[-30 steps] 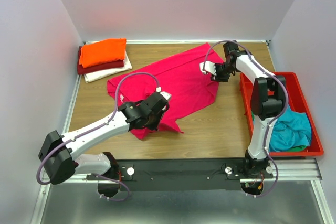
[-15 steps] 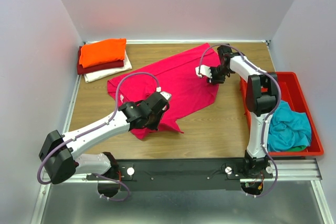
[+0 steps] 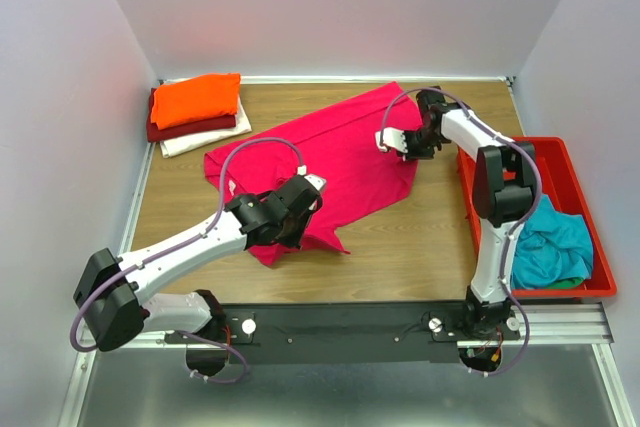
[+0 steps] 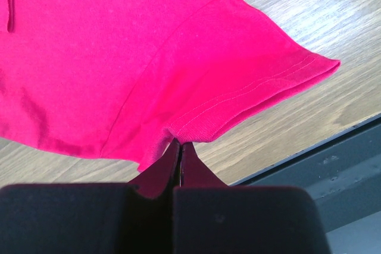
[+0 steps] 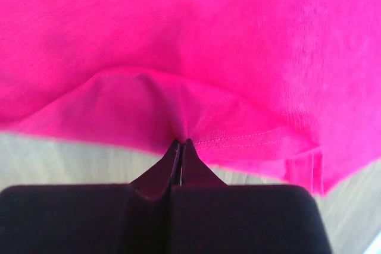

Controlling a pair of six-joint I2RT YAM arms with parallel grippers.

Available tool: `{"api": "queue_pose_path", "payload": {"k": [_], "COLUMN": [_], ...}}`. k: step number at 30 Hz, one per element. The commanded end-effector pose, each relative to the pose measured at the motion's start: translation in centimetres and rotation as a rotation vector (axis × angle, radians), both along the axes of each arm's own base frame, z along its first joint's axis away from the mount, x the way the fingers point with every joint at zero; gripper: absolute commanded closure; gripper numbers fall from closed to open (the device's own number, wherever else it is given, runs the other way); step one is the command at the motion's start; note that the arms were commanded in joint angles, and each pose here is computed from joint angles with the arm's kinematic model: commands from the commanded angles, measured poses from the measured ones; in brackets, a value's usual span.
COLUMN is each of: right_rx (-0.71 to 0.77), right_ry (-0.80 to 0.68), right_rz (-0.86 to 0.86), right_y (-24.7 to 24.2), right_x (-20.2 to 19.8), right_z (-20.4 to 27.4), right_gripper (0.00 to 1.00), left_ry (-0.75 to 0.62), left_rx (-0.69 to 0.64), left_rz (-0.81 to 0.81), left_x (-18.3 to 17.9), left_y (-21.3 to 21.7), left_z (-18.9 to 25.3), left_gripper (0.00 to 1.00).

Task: Fold and stack the t-shirts
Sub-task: Fold the tshirt

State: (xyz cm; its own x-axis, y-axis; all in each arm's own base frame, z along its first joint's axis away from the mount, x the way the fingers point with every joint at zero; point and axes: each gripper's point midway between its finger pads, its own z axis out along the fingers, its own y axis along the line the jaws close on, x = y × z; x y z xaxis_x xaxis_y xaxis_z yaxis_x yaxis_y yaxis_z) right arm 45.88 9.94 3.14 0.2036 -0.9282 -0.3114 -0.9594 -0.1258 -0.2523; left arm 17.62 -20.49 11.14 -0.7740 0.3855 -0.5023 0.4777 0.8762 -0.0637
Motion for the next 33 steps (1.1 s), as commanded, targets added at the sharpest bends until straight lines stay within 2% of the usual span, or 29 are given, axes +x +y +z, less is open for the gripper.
{"api": "queue_pose_path", "payload": {"k": [1,8,14,33], "right_rx": [-0.033,-0.033,-0.046,-0.2], "right_ry": [-0.062,-0.142,-0.15,-0.204], "right_rz": [-0.037,-0.18,-0.249,-0.251], "right_y": [-1.6,-5.3,-7.2,-10.2], "right_x": [-0.7,-1.3,-1.3,-3.4], "right_z": [3.6,5.9,5.5,7.1], "right_gripper": [0.99,0.99,0.99,1.0], "left_ry": [-0.039,-0.058,-0.07,-0.103], "left_rx": [-0.039,-0.063,-0.07,-0.123], "left_rz": [0.008,0.016,0.026,0.103], "left_x": [0.4,0.4,0.5,-0.6], "left_y": [0.0,0.1,0.2,2.5], "left_z": [1.8,2.6,3.1,5.7], "left_gripper": [1.0,1.0,1.0,1.0]}}
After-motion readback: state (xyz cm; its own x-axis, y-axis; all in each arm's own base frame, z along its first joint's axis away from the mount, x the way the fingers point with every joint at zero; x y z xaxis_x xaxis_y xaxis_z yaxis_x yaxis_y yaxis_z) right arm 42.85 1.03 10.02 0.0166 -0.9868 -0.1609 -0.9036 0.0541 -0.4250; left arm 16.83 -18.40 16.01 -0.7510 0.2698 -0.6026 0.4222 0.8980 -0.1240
